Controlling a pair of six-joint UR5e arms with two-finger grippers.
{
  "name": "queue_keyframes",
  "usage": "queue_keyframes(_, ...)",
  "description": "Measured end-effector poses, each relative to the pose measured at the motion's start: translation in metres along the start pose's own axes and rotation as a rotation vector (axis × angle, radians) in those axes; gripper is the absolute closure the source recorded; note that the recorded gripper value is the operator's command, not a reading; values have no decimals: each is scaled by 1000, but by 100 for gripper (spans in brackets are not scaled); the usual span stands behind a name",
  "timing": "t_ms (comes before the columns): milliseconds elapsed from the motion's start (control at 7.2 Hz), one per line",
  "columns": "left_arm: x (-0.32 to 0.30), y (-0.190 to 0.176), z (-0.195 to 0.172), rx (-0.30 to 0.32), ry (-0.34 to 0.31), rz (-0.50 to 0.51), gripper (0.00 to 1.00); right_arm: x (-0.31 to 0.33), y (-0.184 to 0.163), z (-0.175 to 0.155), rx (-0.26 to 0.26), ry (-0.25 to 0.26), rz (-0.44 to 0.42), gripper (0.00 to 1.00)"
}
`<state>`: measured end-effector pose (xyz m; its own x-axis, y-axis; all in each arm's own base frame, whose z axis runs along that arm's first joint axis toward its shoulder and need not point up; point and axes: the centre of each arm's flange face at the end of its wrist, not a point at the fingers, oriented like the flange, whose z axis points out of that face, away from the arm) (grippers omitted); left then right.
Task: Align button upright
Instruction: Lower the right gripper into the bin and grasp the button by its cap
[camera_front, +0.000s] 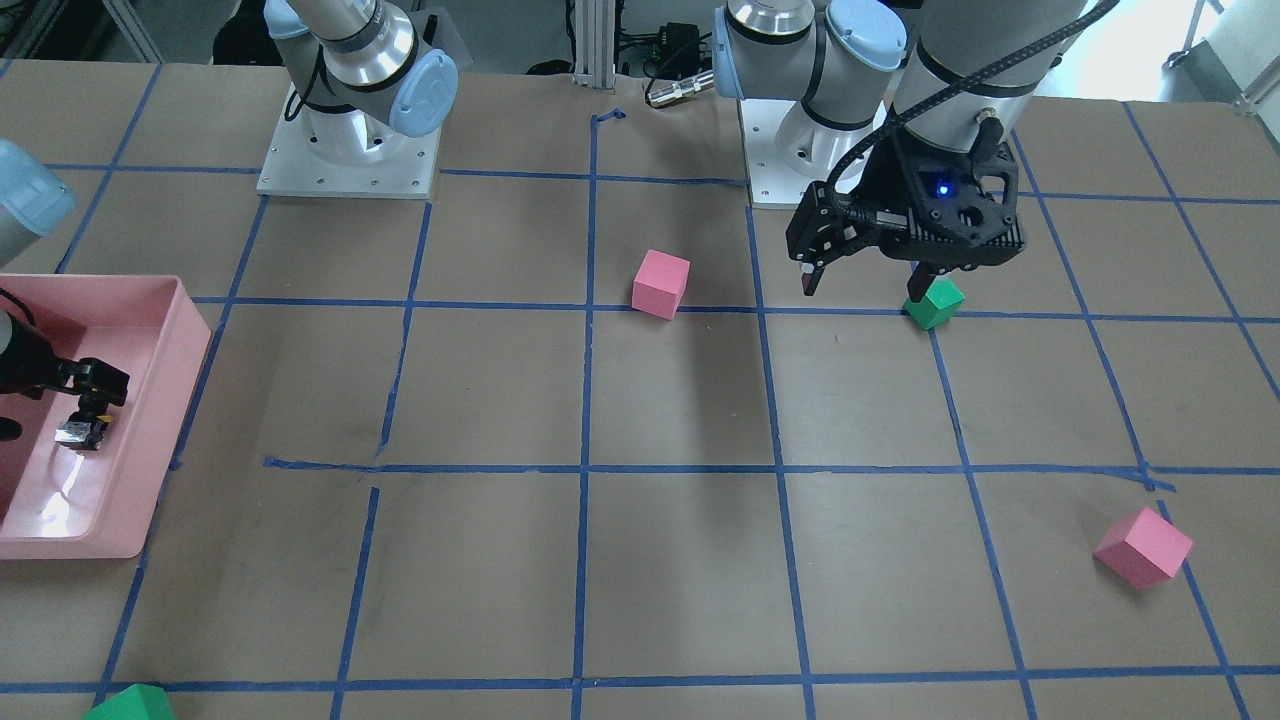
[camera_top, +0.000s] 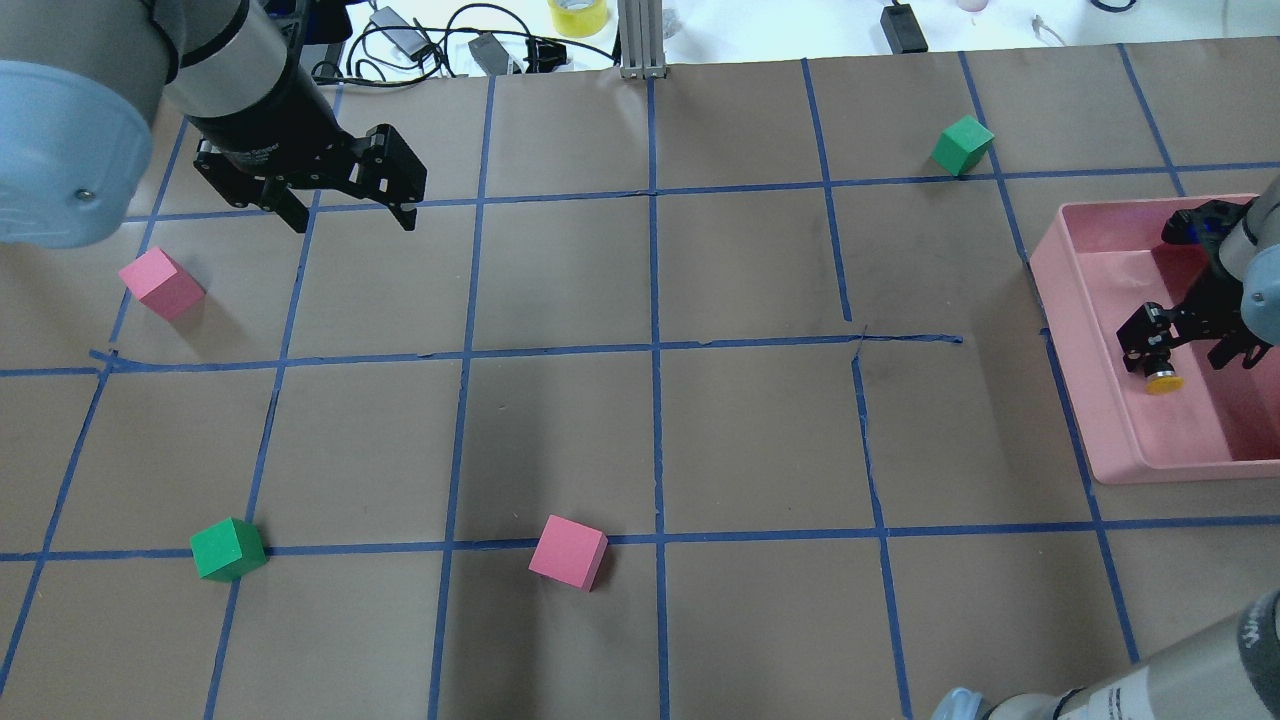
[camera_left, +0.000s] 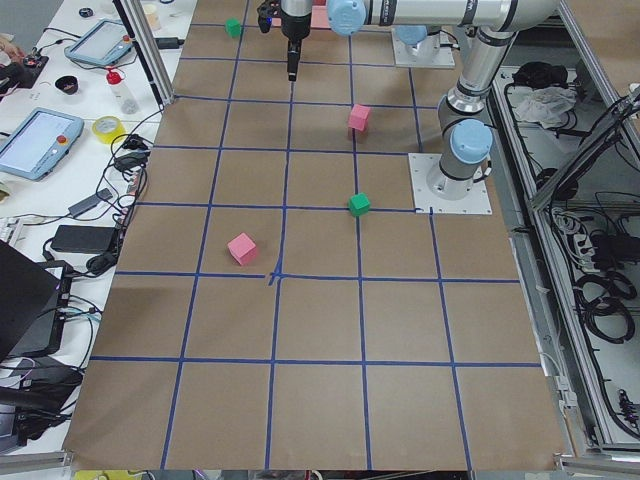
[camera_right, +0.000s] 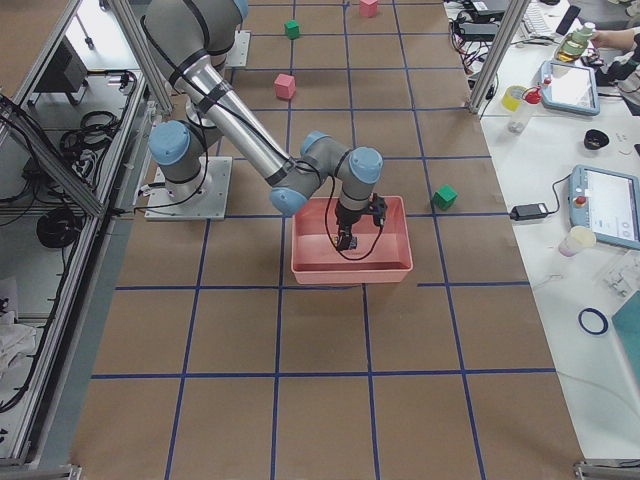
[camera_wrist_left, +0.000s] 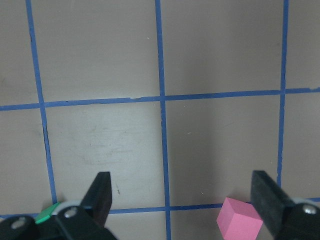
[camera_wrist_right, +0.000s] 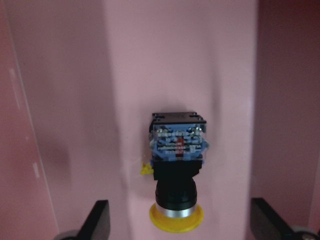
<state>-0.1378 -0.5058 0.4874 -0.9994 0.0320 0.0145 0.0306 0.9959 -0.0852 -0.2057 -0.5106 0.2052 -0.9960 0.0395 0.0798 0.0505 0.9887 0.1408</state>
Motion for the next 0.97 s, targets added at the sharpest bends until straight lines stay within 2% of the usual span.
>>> queue_keyframes(278,0,0,0,0,1,-1,0,-2,2,5,-8,-8,-2,11)
queue_keyframes(556,0,0,0,0,1,-1,0,-4,4,11,-20,-16,-5,35)
queue_keyframes(833,0,0,0,0,1,-1,0,-5,5,14,-25,-19,-18,74)
queue_keyframes(972,0,0,0,0,1,-1,0,-5,4,15,-25,-19,-30,100)
